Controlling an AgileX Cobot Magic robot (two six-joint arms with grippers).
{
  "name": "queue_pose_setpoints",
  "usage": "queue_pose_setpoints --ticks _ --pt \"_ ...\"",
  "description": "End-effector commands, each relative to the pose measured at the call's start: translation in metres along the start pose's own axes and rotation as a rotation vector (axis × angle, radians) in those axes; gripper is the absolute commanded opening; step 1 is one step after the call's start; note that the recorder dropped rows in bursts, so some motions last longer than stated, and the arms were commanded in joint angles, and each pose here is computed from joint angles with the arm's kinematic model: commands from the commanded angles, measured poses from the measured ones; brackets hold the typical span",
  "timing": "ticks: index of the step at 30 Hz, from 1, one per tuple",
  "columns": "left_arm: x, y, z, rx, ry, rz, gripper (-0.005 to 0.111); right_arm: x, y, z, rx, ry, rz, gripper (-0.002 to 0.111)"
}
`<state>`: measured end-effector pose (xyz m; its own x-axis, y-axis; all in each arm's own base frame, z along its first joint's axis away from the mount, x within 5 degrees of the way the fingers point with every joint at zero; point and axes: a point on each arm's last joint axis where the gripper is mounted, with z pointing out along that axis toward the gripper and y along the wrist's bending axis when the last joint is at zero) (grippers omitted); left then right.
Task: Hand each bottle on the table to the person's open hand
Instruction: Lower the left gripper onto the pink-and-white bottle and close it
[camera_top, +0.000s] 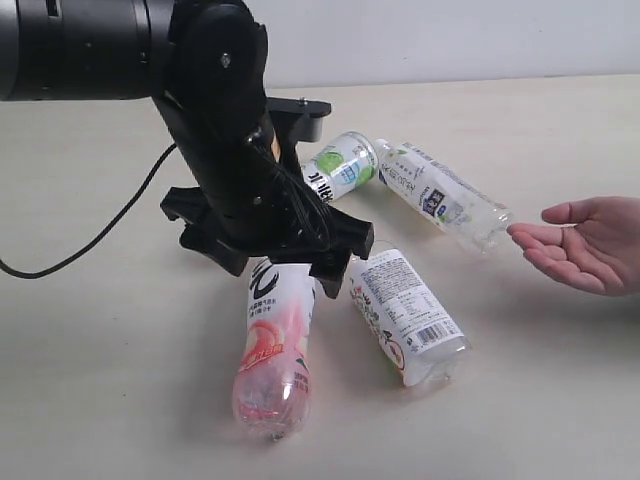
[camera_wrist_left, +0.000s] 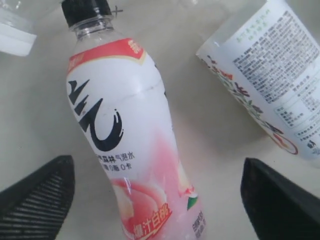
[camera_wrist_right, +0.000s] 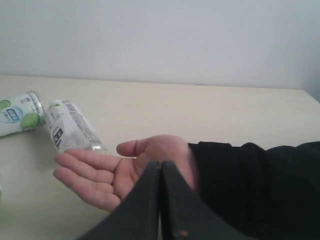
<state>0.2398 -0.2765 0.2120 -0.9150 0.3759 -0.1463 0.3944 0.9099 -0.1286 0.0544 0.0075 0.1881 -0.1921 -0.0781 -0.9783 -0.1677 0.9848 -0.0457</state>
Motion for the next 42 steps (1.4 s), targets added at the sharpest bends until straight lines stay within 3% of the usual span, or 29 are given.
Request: queue_pose_setpoints --ticks 1,7,38,42 --pt "-0.002 -0.001 0.007 -0.024 0.008 -0.035 0.086 0.000 0.000 0.000 -0.001 -0.010 -0.003 0.000" --pt "-0.004 0.007 0.018 -0.120 0.017 -0.101 0.086 0.000 0.000 0.000 -0.001 -0.010 -0.003 0.000" --pt "0.017 0.019 0.074 -0.099 0.017 -0.071 0.086 0.001 0.000 0.000 -0.001 -0.008 -0.003 0.000" --pt "0.017 0.020 0.084 -0.109 0.037 -0.063 0.077 0.001 0.000 0.000 -0.001 -0.008 -0.003 0.000"
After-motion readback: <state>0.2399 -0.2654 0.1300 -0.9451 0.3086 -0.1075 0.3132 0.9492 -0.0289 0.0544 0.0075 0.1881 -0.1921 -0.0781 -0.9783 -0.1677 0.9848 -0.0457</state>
